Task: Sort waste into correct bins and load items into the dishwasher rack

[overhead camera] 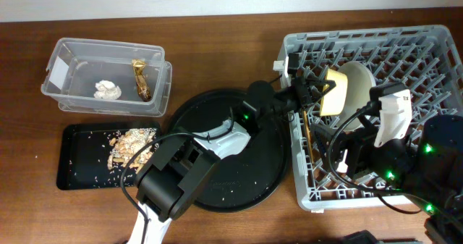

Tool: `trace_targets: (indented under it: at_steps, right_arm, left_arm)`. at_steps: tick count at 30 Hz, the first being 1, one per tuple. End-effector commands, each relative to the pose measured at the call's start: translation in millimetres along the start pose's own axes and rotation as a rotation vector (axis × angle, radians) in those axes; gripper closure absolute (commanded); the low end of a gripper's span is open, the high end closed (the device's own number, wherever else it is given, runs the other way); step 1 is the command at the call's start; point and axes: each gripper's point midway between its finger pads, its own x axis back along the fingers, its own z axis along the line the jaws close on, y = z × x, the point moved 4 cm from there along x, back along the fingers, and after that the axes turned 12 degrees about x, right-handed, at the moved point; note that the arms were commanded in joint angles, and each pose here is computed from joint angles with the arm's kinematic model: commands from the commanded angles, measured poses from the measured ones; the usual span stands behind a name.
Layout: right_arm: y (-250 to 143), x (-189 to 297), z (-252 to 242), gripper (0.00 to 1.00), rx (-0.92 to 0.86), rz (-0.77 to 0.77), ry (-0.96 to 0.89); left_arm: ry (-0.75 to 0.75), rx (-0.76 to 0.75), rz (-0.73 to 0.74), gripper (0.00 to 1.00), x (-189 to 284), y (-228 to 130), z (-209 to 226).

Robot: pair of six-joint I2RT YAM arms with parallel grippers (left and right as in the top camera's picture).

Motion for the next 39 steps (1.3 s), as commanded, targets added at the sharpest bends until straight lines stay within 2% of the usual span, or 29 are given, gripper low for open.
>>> trace_targets:
  at_steps: [1,5,9,11,12,13,14,15,16,24,26,28,30,34,36,39]
  right_arm:
    - [2,1,2,0.02,0.01,-0.007,0.008]
    - [2,1,2,0.02,0.01,-0.007,0.008]
    - [2,1,2,0.02,0.01,-0.007,0.008]
    - [2,1,2,0.02,0.01,-0.007,0.008]
    - [2,1,2,0.02,0.01,-0.007,0.008]
    - [2,1,2,0.02,0.01,-0.007,0.008]
    - [2,1,2,0.02,0.01,-0.007,0.008]
    - [2,1,2,0.02,0.01,-0.007,0.008]
    - [2,1,2,0.02,0.01,-0.007,0.008]
    - [2,1,2,0.02,0.01,-0.007,0.008]
    - [2,1,2,0.02,0.01,-0.007,0.008]
    - [2,1,2,0.02,0.01,-0.007,0.008]
    - [2,1,2,0.02,0.01,-0.007,0.008]
    - [2,1,2,0.02,0.01,-0.007,0.008]
    - [2,1,2,0.02,0.01,-0.007,0.008]
    - [2,1,2,0.02,0.01,-0.007,0.008]
  left_arm:
    - [0.009,0.074,-0.013,1.0,-4,4,13]
    - [0.004,0.116,-0.009,1.0,-3,6,34]
    - [0.005,-0.042,0.021,1.0,17,31,32]
    - [0.013,-0.045,0.059,0.98,30,42,33]
    - [0.017,-0.048,0.071,0.94,38,50,32]
    - [0.02,-0.049,0.073,0.87,44,56,32]
    - [0.026,-0.049,0.077,0.57,50,63,33]
    - [0.033,-0.06,0.078,0.19,54,66,34]
    - [0.044,-0.057,0.093,0.01,57,68,37]
    - [0.071,-0.077,0.197,0.01,67,62,38]
    - [0.116,-0.105,0.211,0.01,77,68,33]
    - [0.256,-0.187,0.182,0.01,100,77,18]
    - [0.508,-0.321,0.078,0.01,139,81,-7]
    - [0.927,-0.551,-0.065,0.01,225,49,-91]
    - [1.058,-0.609,-0.181,0.01,265,27,-129]
    - [1.107,-0.716,-0.369,0.01,323,-21,-191]
